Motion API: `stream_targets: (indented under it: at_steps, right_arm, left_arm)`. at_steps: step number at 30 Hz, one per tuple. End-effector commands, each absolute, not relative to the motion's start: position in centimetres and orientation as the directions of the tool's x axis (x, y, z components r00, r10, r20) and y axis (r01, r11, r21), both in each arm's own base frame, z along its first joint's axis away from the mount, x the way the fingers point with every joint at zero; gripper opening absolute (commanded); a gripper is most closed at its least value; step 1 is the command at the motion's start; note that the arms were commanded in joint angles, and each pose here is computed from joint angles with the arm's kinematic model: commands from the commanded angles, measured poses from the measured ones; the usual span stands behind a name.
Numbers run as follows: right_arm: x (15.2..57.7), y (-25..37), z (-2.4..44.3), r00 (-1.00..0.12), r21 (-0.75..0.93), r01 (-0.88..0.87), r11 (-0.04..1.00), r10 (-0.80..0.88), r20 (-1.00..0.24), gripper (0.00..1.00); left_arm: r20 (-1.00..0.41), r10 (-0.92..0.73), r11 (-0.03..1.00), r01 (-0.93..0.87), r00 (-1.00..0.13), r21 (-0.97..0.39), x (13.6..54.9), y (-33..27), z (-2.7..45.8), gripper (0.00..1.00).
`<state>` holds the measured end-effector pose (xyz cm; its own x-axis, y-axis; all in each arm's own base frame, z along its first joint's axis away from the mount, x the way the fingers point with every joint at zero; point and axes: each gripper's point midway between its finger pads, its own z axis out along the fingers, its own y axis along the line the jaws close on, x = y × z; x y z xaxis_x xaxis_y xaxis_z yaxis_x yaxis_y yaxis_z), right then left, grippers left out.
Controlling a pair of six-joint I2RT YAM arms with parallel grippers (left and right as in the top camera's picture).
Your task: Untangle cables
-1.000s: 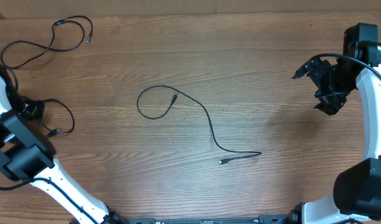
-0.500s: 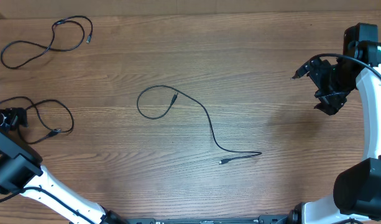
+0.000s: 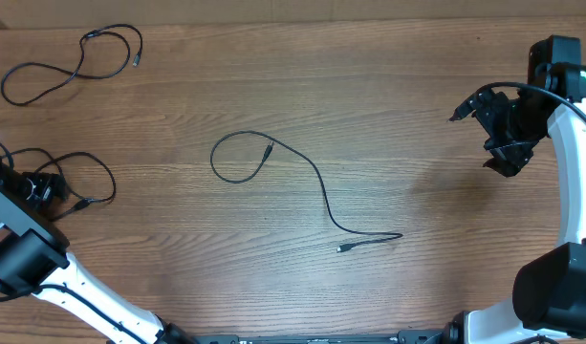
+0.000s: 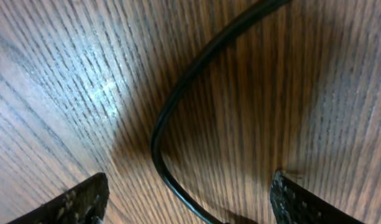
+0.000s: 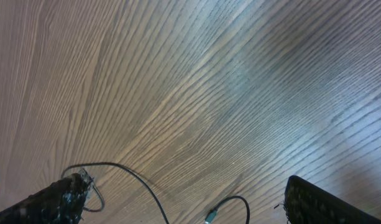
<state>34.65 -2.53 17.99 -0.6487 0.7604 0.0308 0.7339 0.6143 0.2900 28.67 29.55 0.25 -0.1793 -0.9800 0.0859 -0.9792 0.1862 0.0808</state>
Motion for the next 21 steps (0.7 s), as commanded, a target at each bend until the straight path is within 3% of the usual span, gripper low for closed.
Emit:
stream_targets:
  at_steps: [1, 3, 8, 17, 21]
  right_arm:
    - [34.6, -2.7, 18.0, -0.646, 0.285, 0.736, 0.614, 0.763, 0.026, 1.00]
    - [34.6, -2.7, 18.0, -0.646, 0.285, 0.736, 0.614, 0.763, 0.026, 1.00]
    - [34.6, -2.7, 18.0, -0.646, 0.285, 0.736, 0.614, 0.763, 0.026, 1.00]
    - [34.6, -2.7, 18.0, -0.646, 0.285, 0.736, 0.614, 0.763, 0.026, 1.00]
    - [34.6, -2.7, 18.0, -0.646, 0.285, 0.736, 0.614, 0.763, 0.026, 1.00]
  left_arm:
    - [0.095, -0.981, 0.179, -0.979, -0.170, 0.095, 27.9, 29.3, -1.2, 0.83]
    - [0.090, -0.981, 0.178, -0.981, -0.171, 0.077, 28.2, 29.3, -1.8, 0.83]
    - [0.117, -0.978, 0.167, -0.984, -0.174, -0.068, 30.3, 28.0, -3.9, 0.69]
    - [0.038, -0.982, 0.174, -0.970, -0.183, -0.170, 31.7, 28.5, -7.1, 0.69]
    - [0.030, -0.979, 0.184, -0.939, -0.201, -0.292, 34.3, 28.4, -6.5, 0.68]
